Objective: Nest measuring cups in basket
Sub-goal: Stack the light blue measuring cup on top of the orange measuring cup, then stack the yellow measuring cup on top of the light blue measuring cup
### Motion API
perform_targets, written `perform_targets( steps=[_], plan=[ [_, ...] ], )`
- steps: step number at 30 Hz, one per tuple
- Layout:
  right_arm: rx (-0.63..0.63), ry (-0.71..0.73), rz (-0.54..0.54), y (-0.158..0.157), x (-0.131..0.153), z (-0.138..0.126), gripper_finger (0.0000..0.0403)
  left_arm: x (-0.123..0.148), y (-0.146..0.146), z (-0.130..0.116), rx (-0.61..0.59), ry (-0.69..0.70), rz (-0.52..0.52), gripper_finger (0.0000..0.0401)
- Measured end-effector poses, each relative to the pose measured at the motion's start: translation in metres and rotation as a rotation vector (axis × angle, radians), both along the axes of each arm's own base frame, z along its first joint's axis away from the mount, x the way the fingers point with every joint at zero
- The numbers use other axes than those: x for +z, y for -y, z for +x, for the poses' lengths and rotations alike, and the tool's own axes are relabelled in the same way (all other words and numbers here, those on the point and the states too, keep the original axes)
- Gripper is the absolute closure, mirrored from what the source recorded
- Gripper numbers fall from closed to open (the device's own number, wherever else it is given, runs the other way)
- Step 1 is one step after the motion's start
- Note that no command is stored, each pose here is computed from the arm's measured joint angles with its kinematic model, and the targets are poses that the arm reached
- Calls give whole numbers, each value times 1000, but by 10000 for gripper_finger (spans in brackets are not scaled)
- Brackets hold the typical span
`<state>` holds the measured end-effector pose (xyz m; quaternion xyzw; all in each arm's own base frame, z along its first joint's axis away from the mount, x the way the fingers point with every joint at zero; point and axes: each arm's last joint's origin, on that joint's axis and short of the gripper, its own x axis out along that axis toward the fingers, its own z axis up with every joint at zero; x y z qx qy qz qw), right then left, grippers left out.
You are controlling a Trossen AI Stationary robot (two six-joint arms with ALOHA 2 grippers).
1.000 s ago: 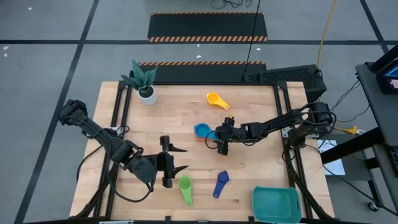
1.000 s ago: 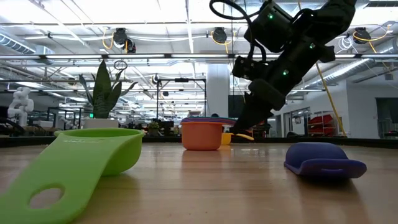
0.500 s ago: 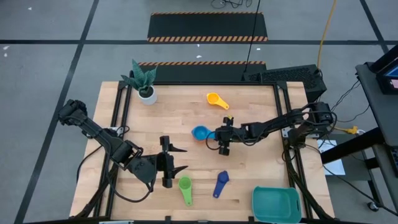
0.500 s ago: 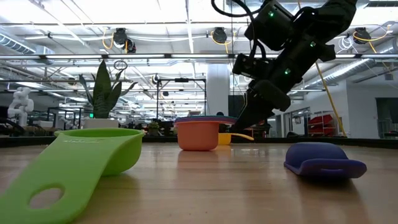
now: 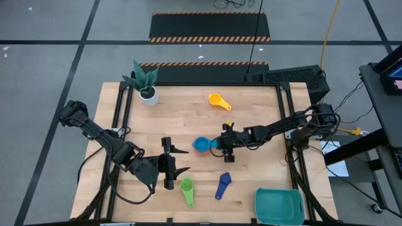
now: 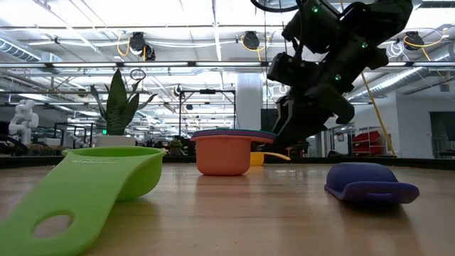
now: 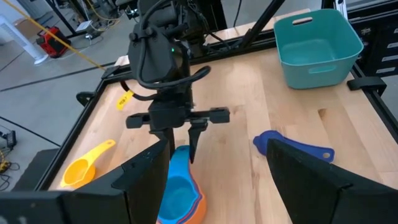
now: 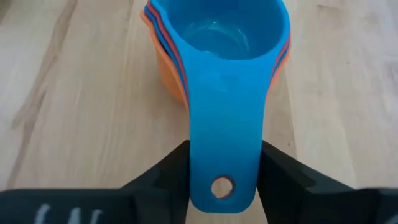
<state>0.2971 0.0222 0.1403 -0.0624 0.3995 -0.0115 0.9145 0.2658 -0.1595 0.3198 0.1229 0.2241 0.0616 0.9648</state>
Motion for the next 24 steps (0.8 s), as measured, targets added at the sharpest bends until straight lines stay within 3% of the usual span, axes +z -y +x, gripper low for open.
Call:
perform_targets(
  steps=[11, 18, 24],
  plan=[
    [-42, 7, 7, 0, 1, 0, 159, -1, -1, 0, -34, -28, 85, 130],
    [-71, 79, -47, 2, 23, -5, 150, -11, -17, 0, 15, -143, 143, 130],
    [-130, 182, -200, 10, 53, -13, 150, -37, -51, 4, 153, -246, 188, 130]
  ],
)
